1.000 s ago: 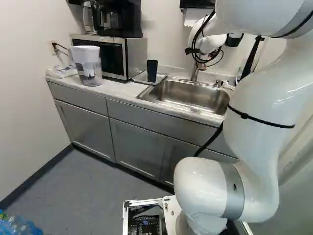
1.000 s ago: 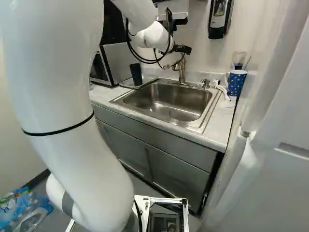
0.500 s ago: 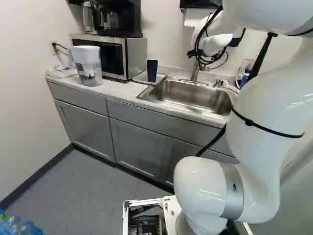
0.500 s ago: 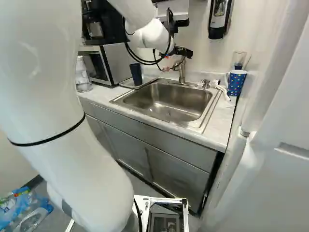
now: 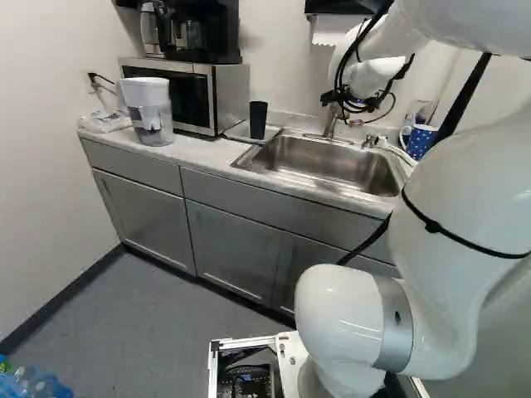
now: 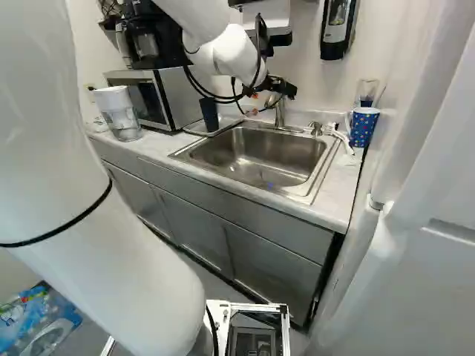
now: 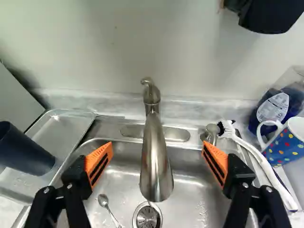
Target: Rinse the cup and place it in the tray
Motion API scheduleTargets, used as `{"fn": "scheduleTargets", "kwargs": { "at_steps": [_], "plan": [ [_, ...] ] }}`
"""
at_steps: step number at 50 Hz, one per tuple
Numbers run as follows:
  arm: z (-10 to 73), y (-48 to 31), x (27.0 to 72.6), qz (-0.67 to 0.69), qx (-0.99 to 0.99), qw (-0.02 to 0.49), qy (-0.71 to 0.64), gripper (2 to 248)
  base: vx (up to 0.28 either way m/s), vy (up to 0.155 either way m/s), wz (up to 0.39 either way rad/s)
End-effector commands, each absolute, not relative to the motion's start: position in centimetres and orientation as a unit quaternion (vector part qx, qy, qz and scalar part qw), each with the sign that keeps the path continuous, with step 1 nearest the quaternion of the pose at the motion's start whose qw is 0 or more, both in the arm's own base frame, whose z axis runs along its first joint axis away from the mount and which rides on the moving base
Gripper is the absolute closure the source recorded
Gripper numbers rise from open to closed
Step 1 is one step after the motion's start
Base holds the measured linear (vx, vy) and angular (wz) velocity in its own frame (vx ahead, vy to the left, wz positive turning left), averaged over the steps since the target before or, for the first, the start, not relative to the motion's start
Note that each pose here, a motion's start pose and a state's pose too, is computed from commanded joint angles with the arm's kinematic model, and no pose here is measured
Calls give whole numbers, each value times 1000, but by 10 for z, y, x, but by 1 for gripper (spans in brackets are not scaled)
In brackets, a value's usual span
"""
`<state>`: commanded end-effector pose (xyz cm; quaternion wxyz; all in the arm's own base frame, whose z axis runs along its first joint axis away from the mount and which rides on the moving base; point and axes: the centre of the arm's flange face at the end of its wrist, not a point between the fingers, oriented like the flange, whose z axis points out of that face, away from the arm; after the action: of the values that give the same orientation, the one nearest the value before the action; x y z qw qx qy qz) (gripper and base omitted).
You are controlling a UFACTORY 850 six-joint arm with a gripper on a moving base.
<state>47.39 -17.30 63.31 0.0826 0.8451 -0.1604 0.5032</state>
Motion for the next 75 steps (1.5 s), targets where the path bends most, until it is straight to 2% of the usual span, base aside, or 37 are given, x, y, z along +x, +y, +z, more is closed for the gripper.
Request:
{"fn": "scheduleTargets", "kwargs": {
  "at_steps": [46, 75],
  "plan": [
    [616, -161, 388, 430, 880, 78, -186, 3, 0, 0, 0],
    [610, -157, 379, 395, 897, 71, -189, 3, 0, 0, 0]
  ]
}}
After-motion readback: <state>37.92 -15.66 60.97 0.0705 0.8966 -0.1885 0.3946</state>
